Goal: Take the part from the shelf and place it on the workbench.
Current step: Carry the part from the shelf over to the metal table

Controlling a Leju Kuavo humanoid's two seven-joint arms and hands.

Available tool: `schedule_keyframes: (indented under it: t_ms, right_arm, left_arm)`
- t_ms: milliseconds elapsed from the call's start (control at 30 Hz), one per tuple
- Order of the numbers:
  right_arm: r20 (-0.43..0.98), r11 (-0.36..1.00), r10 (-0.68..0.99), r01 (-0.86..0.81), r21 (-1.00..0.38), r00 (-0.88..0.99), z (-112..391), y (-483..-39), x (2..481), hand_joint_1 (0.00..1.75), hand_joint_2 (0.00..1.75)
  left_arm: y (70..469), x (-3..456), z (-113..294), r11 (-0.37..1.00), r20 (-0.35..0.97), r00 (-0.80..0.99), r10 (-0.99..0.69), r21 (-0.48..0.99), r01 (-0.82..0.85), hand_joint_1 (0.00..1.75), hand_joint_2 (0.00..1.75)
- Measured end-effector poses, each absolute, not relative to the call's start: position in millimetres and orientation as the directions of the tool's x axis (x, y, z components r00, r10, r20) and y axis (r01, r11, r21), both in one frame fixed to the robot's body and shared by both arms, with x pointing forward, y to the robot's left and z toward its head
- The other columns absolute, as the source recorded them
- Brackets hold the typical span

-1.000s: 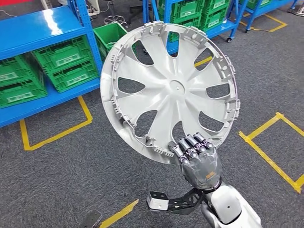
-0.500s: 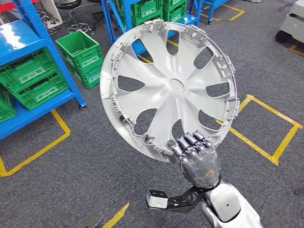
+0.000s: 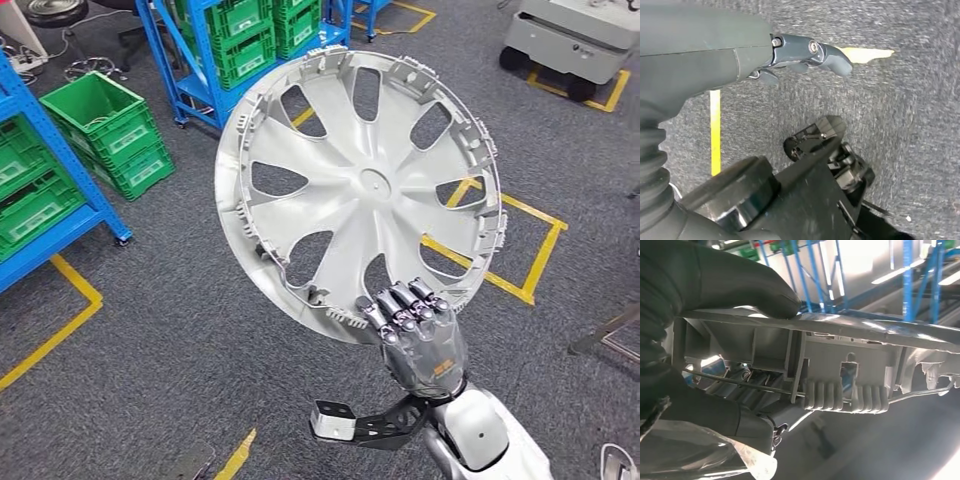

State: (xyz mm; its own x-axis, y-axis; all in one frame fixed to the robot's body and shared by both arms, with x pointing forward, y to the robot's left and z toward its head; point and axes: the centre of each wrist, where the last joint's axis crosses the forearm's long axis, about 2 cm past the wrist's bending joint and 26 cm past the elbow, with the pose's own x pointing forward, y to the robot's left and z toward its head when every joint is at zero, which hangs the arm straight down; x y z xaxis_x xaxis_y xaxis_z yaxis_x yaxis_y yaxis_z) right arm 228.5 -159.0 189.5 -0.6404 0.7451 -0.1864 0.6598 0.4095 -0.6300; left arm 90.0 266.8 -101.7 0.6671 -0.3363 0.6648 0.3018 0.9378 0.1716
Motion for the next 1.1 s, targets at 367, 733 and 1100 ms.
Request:
schedule_keyframes:
  t_ms: [367,733,1100]
  right_arm:
    - [-0.192,0.401,0.75,0.666,-0.629,-0.633,189.5,-158.7,229.3,1.75,1.75]
    - [-0.19,0.396,0.755,0.667,-0.631,-0.628,188.5,-158.7,229.1,1.75,1.75]
    - [-0.194,0.392,0.756,0.669,-0.631,-0.626,188.5,-158.8,230.8,1.75,1.75]
  left_arm:
    - [266.4,89.2,-101.9,0.938,0.665,0.668,-0.334,0.164,0.305,0.0,1.75]
    - [267.1,90.2,-101.8,0.938,0.665,0.668,-0.334,0.164,0.305,0.0,1.75]
    - [266.8,91.4,-101.6,0.938,0.666,0.667,-0.332,0.161,0.306,0.0,1.75]
